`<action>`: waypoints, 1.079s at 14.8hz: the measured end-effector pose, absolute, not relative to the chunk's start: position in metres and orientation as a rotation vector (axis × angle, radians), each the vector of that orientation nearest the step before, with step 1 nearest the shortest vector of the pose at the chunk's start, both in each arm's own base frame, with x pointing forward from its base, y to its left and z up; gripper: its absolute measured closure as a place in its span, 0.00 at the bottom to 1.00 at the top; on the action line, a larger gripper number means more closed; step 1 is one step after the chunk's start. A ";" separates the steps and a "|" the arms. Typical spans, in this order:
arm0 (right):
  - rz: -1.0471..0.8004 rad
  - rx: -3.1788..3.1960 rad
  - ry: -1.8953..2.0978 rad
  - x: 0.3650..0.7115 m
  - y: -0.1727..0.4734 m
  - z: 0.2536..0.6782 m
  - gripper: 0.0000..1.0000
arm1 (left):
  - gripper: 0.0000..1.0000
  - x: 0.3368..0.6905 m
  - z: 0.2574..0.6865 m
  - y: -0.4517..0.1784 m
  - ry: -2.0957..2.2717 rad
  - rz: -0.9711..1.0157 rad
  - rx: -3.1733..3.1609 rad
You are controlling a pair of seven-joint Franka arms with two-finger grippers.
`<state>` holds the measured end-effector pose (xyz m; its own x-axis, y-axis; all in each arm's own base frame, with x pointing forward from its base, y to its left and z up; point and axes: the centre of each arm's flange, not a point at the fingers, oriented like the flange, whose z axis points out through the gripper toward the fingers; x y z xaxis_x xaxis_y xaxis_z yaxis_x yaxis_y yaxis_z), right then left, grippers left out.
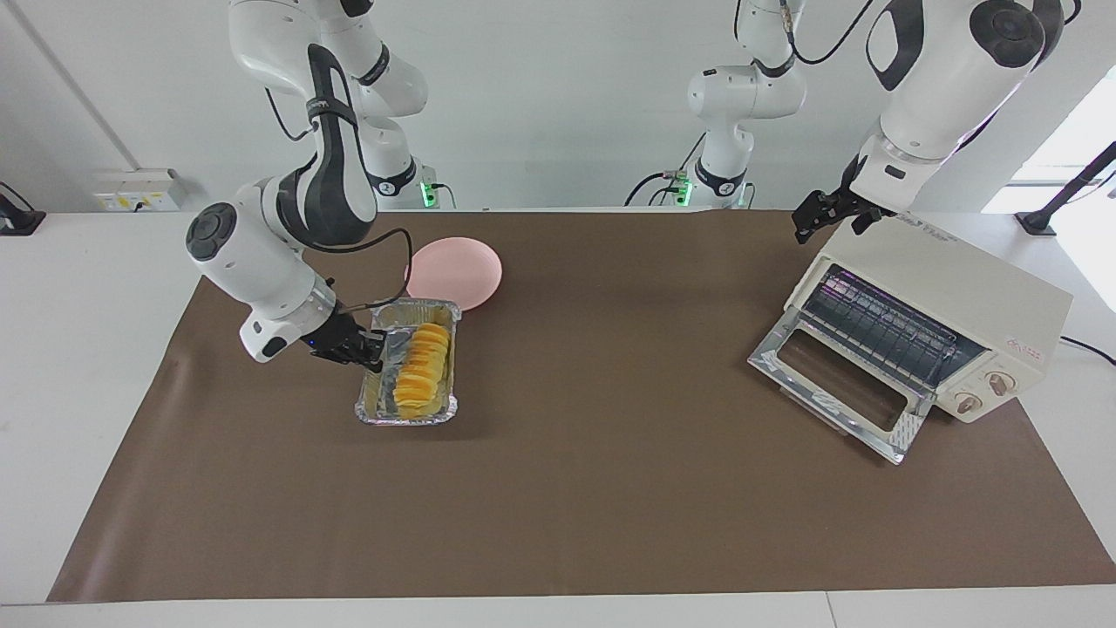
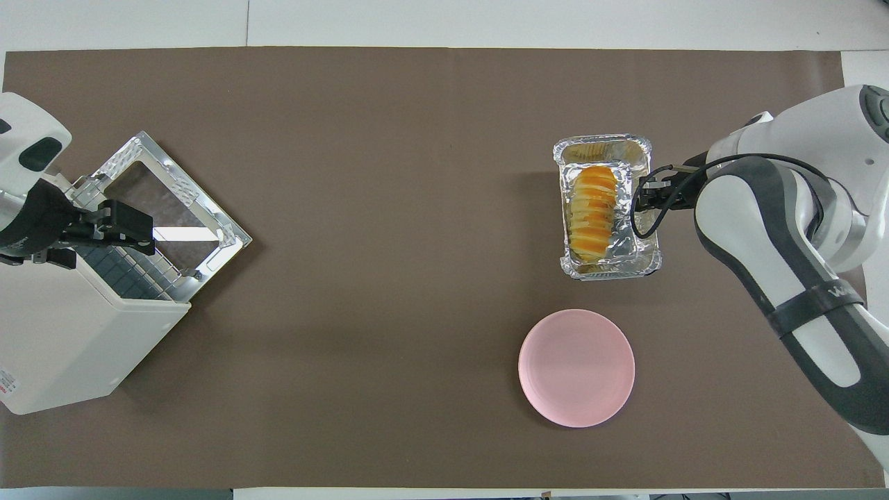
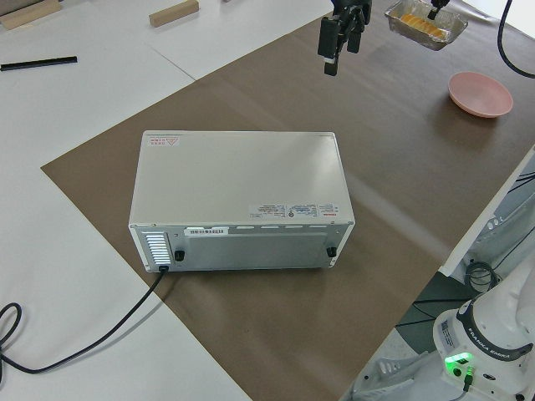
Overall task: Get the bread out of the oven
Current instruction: 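Drag the foil tray farther along the table with the right gripper, then release the tray and lower the right gripper onto the bread roll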
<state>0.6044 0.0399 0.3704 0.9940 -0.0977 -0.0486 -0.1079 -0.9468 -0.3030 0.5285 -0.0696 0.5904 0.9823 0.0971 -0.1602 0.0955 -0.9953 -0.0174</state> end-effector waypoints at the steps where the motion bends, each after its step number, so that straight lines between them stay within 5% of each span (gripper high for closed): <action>1: 0.045 -2.814 0.150 0.599 0.043 0.362 0.98 | 0.00 0.529 0.590 -0.069 -0.152 0.253 -3.118; 12: 0.029 -2.837 0.140 0.567 0.046 0.323 0.98 | 0.00 0.524 0.602 -0.067 -0.159 0.220 -3.123; 16: 0.019 -2.837 0.138 0.567 0.046 0.327 0.64 | 0.00 0.524 0.602 -0.067 -0.160 0.220 -3.123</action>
<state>0.5667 0.0458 0.3271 0.9953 -0.0930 -0.0275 -0.0970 -0.9504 -0.2954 0.5237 -0.0665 0.6015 0.9850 0.1021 -0.1393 0.1012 -0.9948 -0.0140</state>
